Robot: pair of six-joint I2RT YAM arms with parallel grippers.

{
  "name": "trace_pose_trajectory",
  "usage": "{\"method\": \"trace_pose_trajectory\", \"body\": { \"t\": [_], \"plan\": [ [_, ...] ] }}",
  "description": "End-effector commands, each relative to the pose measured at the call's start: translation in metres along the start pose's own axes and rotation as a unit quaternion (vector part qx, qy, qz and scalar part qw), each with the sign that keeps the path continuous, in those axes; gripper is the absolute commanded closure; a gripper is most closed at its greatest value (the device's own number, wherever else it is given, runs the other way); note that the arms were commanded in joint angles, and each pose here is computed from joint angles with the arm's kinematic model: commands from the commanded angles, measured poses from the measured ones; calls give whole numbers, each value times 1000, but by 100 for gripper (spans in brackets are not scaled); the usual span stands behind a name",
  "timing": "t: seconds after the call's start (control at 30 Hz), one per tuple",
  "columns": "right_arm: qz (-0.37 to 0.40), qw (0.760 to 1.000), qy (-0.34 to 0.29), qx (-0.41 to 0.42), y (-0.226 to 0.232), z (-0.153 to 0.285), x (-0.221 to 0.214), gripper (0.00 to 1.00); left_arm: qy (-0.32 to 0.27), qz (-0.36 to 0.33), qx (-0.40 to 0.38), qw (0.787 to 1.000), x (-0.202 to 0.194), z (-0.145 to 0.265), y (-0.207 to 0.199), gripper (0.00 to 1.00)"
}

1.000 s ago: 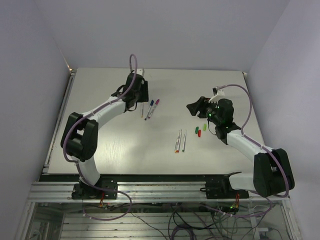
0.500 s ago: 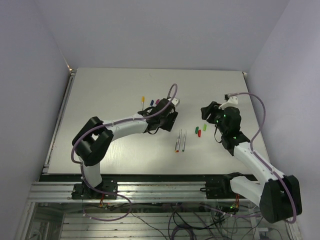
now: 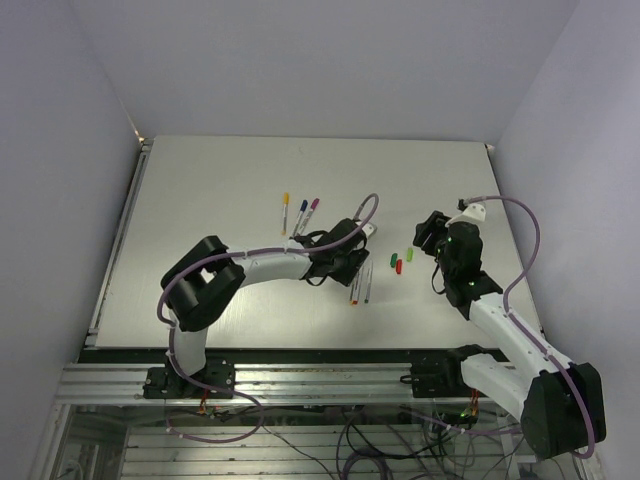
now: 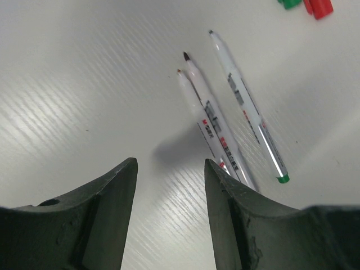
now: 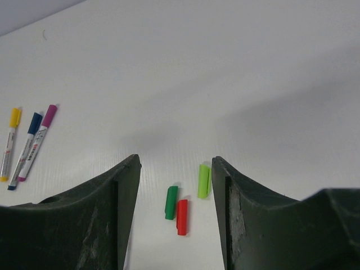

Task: Insert the pens into the pen caps

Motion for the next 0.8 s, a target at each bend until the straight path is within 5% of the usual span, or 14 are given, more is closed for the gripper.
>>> {"method": "trace_pose_trajectory", "body": {
  "t": [0.0, 0.77],
  "plan": [
    [-8, 1000, -6, -14, -4, 0, 0, 46, 16, -18, -19, 1000, -2, -2, -14, 39],
    [-11, 1000, -4, -9, -3, -2, -4, 46, 26, -18, -39, 999, -9, -8, -31, 40]
  ]
}}
Point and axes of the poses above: each gripper's point midway between its finger pads, its own z axis back along the fingers, its own y axis along the line the jaws close on, x = y × z, the point moved 5 cm from there along z, back along the fingers, and after that the axes turned 11 degrees about z, right-handed, at the moved point
